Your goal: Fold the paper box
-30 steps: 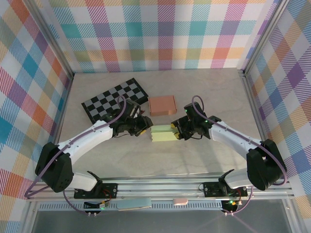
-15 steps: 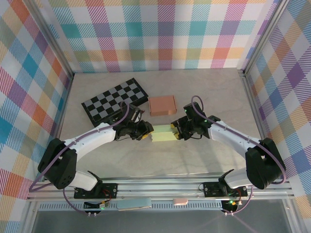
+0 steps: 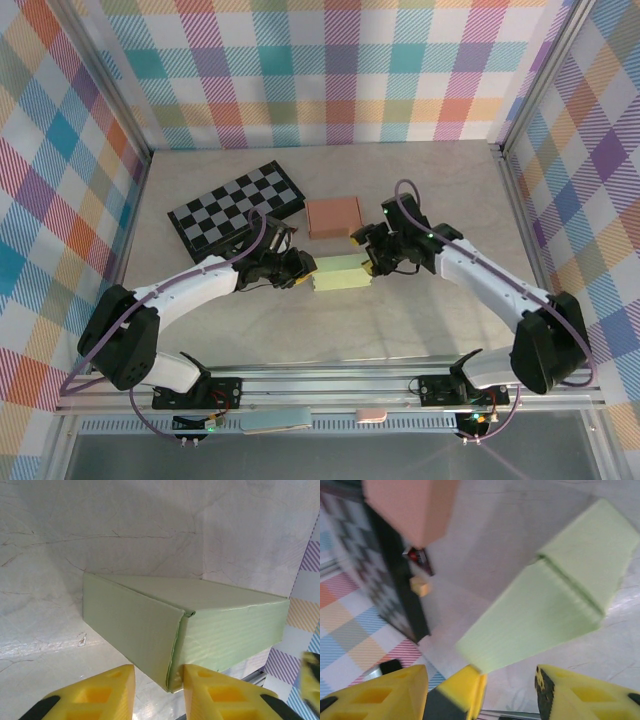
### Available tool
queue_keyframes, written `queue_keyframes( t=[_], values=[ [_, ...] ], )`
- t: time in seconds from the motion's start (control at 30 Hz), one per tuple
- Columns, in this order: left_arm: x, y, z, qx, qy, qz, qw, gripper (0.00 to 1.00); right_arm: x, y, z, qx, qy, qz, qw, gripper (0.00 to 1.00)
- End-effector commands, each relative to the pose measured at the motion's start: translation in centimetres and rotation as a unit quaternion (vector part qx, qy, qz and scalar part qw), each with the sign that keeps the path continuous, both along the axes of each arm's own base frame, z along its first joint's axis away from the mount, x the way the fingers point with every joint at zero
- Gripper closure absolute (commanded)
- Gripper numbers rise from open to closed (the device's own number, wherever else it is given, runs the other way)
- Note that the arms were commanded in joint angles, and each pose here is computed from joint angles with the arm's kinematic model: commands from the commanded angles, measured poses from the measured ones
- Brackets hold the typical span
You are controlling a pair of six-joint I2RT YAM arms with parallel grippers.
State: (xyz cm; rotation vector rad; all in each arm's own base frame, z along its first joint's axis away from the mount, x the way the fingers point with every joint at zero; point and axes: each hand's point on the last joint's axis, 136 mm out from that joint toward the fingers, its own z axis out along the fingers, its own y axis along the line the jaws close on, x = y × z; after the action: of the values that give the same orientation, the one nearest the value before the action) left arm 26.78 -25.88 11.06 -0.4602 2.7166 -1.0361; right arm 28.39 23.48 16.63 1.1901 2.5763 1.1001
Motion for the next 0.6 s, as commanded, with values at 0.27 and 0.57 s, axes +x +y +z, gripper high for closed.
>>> queue_keyframes(
  t=[0.27, 0.57],
  values=[
    [-1.1, 0.9, -2.0, 0.031, 0.029, -0.004, 0.999, 0.71, -1.9, -2.4, -3.6, -0.004, 0.054, -0.042, 0.998, 0.5],
    [-1.2, 0.9, -2.0, 0.031, 0.03, -0.004, 0.999, 0.71, -3.3, -2.9, -6.8, -0.013, 0.107, -0.056, 0.993, 0.55]
  ],
)
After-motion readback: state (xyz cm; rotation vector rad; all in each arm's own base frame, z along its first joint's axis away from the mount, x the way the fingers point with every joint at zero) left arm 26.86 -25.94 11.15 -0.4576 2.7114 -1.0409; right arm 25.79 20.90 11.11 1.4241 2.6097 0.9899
